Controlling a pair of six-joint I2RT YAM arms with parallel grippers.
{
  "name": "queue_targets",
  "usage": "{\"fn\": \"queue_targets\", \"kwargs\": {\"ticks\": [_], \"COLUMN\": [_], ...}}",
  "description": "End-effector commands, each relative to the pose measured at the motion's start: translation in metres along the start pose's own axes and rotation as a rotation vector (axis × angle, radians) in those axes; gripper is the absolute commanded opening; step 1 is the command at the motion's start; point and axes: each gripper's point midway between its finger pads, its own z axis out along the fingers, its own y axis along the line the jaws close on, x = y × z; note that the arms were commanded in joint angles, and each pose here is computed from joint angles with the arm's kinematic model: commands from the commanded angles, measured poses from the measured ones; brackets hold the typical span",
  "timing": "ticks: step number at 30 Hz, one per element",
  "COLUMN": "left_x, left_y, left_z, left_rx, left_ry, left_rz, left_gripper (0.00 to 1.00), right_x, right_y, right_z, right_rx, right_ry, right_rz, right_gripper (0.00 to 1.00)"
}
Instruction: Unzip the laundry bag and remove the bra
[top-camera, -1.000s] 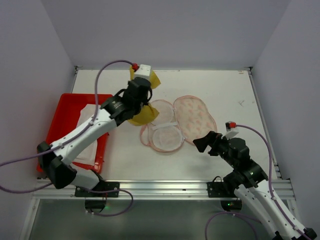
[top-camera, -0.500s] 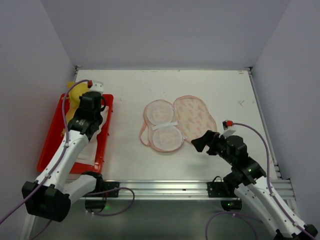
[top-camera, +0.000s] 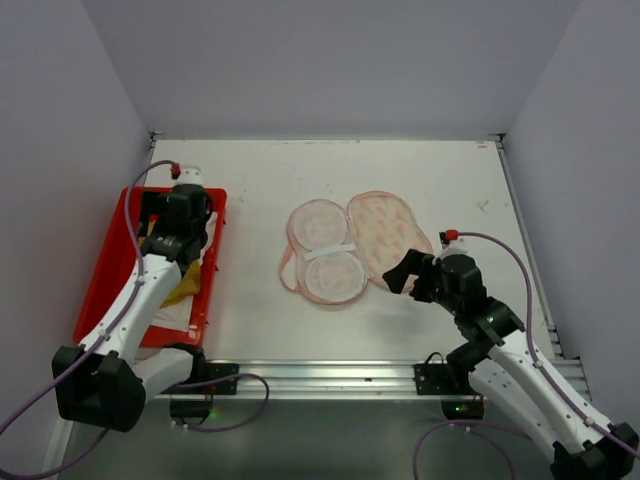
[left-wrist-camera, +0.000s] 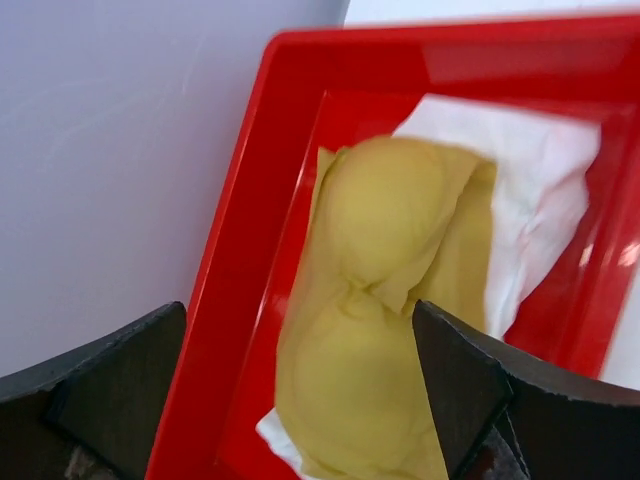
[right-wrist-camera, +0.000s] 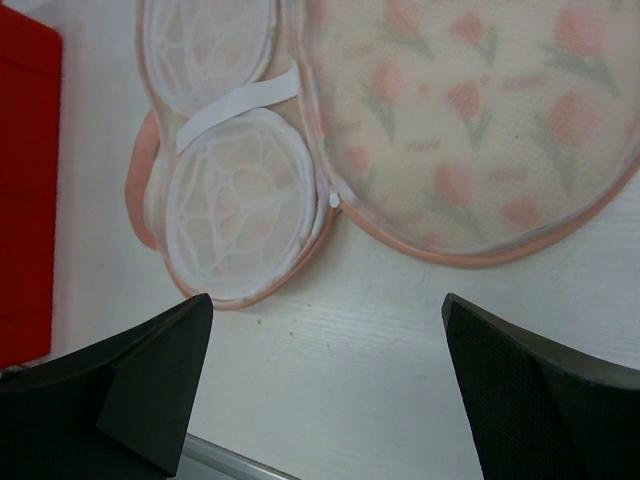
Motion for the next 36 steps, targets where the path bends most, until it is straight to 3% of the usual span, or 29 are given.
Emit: {"fn": "queue_targets", "kwargs": {"ticks": [1, 4, 8, 13, 18, 20, 24, 36], "left_x": [-0.055, -0.072, -0.078, -0.068, -0.051, -0.054, -0.050, -0.047], "left_y": [0.024, 0.019, 0.003, -0.033, -0.048, -0.048, -0.053, -0.051], "left_z": [-0.028, -0.047, -0.069, -0.088, -0.079, -0.082, -0.079, -0.075], "left_rx": [0.041, 0.157, 0.317, 0.536, 0.548, 0.562, 0.564, 0.542], "left_ry": [-0.149, -0.185, -0.196, -0.248, -0.298, -0.320, -0.326, -0.335], "left_rz": [-0.270, -0.388, -0.496, -0.520, -0.528, -0.536, -0.537, -0.524], "left_gripper": [1.00, 1.00, 1.00, 1.00, 1.00, 1.00, 1.00, 1.00], "right_x": [-0.031, -0.050, -0.075, -0.108, -0.106, -0.120, -0.108, -0.104], "right_y": [-0.011, -0.034, -0.055, -0.093, -0.123, -0.126, -0.141, -0.131], "right_z": [0.004, 0.013, 0.024, 0.045, 0.086, 0.096, 0.131, 0.161], "right_rx": [0.174, 0.365, 0.493, 0.604, 0.619, 0.623, 0.599, 0.473], "right_ry": [-0.047, -0.059, -0.082, -0.074, 0.076, 0.078, 0.232, 0.407], "right_rz": [0.037, 0.066, 0.130, 0.225, 0.277, 0.248, 0.194, 0.137], "right_gripper": [0.99, 0.99, 0.99, 0.99, 0.99, 0.99, 0.99, 0.89]}}
